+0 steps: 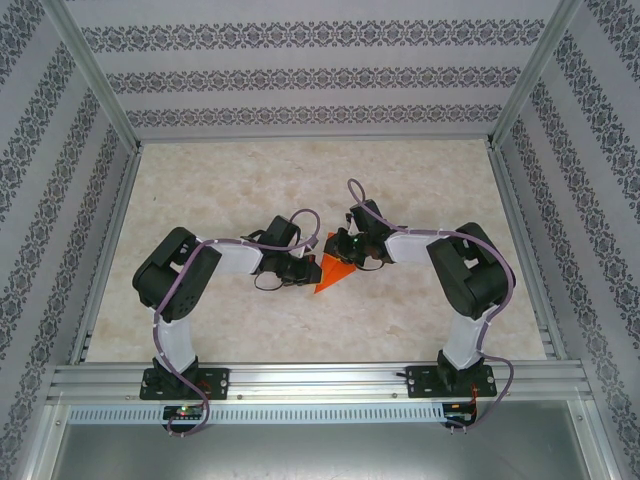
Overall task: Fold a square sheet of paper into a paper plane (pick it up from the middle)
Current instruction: Fourth fold the wing at the center of the table.
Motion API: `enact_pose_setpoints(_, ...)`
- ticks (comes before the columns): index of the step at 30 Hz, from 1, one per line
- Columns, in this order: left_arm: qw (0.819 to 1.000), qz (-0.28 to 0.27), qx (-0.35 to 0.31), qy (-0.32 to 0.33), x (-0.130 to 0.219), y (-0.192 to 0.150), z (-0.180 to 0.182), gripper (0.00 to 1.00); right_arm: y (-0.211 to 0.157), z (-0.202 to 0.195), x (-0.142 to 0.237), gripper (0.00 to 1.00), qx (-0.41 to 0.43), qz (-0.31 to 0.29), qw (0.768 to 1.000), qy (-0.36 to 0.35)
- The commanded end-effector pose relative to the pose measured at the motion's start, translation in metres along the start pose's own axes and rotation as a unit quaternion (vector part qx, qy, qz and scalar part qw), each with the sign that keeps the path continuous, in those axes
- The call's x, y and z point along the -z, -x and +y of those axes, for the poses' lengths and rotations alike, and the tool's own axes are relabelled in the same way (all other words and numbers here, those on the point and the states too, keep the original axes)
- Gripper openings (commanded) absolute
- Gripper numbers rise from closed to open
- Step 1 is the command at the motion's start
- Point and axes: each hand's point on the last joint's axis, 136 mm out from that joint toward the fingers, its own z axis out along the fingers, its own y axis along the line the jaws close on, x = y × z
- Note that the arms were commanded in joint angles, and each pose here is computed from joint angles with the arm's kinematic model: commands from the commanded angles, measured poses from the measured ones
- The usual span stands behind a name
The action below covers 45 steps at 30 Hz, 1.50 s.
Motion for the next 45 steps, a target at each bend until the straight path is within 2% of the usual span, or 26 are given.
enact_pose_setpoints(1,0.999,0.007,0.035,0.033,-0.007,-0.003,0.026,0.0,0.011,0.008,-0.002,0.18,0.004,-0.006,1.0,0.018)
enact_pose_setpoints(9,0.998,0.008,0.054,0.034,-0.008,-0.006,0.031,0.0,0.01,0.001,-0.008,0.18,0.002,0.003,1.0,0.011)
enact_pose_setpoints(13,0.997,0.009,0.06,0.036,-0.007,-0.005,0.033,0.0,0.005,-0.018,-0.014,0.17,-0.009,0.015,1.0,-0.023)
enact_pose_setpoints(20,0.997,0.007,0.044,0.056,-0.001,-0.006,0.035,0.13,-0.006,-0.04,-0.016,0.16,-0.022,0.021,0.998,-0.051)
enact_pose_setpoints(24,0.998,0.012,0.032,0.06,0.002,-0.009,0.034,0.16,-0.007,-0.042,-0.014,0.16,-0.024,0.018,0.998,-0.055)
enact_pose_setpoints(28,0.998,0.018,0.029,0.059,0.002,-0.013,0.034,0.05,-0.006,-0.04,-0.013,0.16,-0.024,0.016,0.998,-0.053)
enact_pose_setpoints(32,0.998,0.026,0.032,0.056,0.0,-0.017,0.036,0.02,-0.007,-0.041,-0.013,0.16,-0.022,0.017,0.998,-0.054)
enact_pose_setpoints(35,0.998,0.024,0.031,0.053,0.002,-0.018,0.034,0.07,-0.01,-0.043,-0.014,0.16,-0.02,0.02,0.998,-0.06)
enact_pose_setpoints(40,0.998,0.002,0.022,0.056,0.015,-0.013,0.022,0.21,-0.014,-0.047,-0.015,0.15,-0.021,0.02,0.998,-0.058)
enact_pose_setpoints(45,0.997,-0.042,0.013,0.066,0.037,-0.002,0.009,0.28,-0.018,-0.05,-0.015,0.15,-0.023,0.021,0.998,-0.058)
